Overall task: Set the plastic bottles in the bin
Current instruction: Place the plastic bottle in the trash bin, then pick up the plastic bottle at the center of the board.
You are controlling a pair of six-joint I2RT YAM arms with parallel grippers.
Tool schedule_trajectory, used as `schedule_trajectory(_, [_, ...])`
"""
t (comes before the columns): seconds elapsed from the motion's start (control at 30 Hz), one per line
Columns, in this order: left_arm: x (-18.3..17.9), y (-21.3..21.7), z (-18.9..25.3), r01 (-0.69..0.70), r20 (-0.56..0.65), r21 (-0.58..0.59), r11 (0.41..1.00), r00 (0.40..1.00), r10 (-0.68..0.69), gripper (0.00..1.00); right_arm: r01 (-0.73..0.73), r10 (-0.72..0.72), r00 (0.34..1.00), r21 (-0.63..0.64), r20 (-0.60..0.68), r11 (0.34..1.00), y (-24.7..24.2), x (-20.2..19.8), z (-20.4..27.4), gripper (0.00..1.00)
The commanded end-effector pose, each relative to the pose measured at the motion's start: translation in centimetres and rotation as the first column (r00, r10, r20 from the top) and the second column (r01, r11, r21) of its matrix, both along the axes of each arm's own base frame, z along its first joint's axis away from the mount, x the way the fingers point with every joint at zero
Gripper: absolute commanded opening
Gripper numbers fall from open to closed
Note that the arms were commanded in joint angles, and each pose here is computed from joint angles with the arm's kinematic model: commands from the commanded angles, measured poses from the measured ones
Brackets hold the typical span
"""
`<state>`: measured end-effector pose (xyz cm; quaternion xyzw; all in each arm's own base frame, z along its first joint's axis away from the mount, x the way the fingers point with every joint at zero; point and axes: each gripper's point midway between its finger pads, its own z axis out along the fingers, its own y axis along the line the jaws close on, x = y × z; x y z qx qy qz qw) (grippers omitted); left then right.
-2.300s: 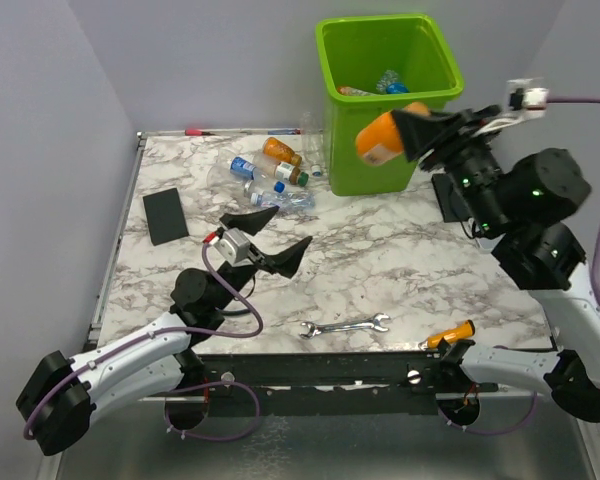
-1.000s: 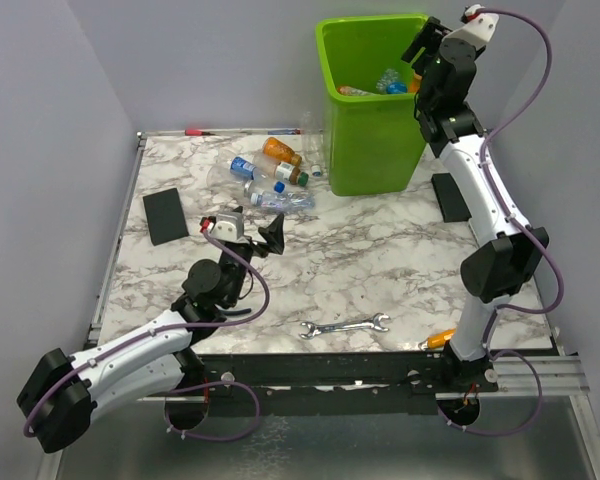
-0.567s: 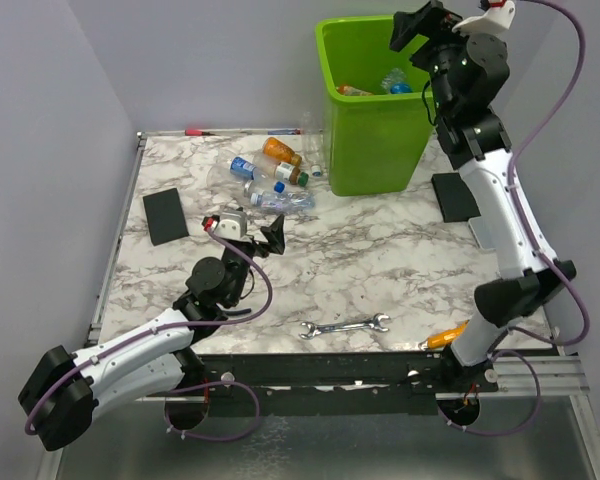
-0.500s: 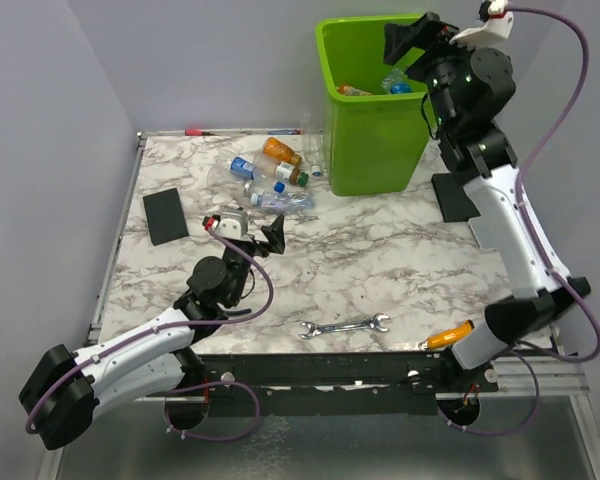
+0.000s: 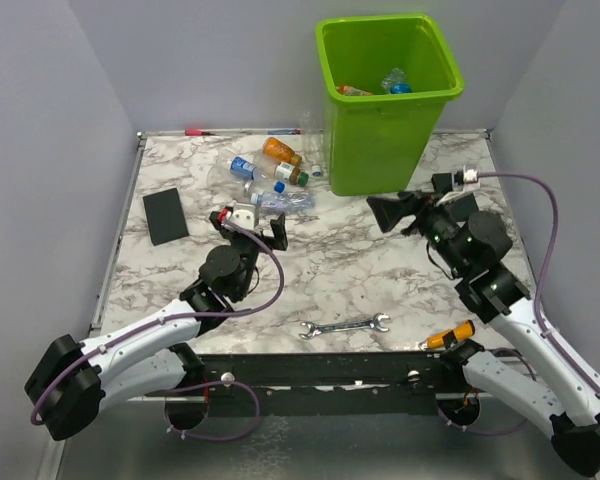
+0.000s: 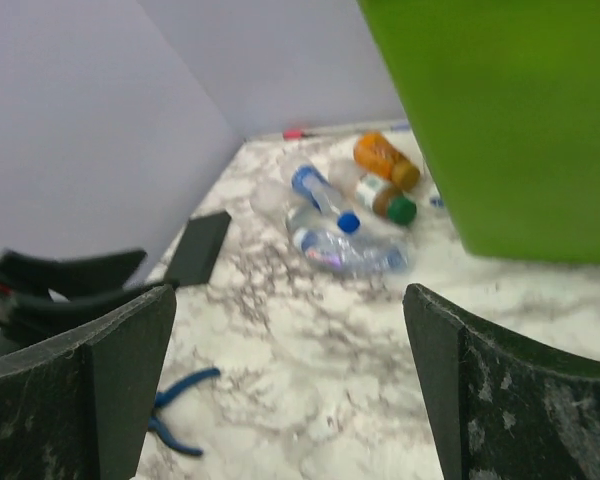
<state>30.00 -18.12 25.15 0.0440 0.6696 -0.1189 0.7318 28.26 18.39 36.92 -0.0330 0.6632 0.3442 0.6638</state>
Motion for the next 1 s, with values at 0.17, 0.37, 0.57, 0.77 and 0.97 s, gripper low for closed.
schedule_trajectory(0.17, [4.5,-1.7,-3.6,-0.028,-0.303,-0.069,0.997,0.953,0.006,0.99,0.006,0.032,0.925,0.101,-0.378,0.995,-0.3,-3.2,-15.2,1.00])
schedule_trajectory(0.37, [10.0,0.1,-6.1,-0.147,-0.527,-0.264,0.953,0.850,-0.015,0.99,-0.027,0.056,0.895,0.070,-0.443,0.997,-0.2,-4.3,-19.0,1.00])
schedule_trajectory(0.57, [13.5,2.0,-10.5,-0.322,-0.680,-0.409,0.854,0.732,-0.049,0.99,-0.024,0.036,0.879,0.031,-0.476,0.999,-0.6,-4.7,-21.0,1.00])
schedule_trajectory(0.77, [15.0,1.2,-14.4,-0.473,-0.735,-0.467,0.747,0.677,-0.031,0.99,-0.018,0.028,0.880,0.026,-0.475,1.000,-0.8,-4.9,-21.4,1.00])
schedule_trajectory(0.97, [15.9,1.2,-17.0,-0.598,-0.752,-0.477,0.644,0.657,0.054,0.99,-0.019,0.026,0.888,0.020,-0.459,1.000,-0.9,-4.8,-20.8,1.00])
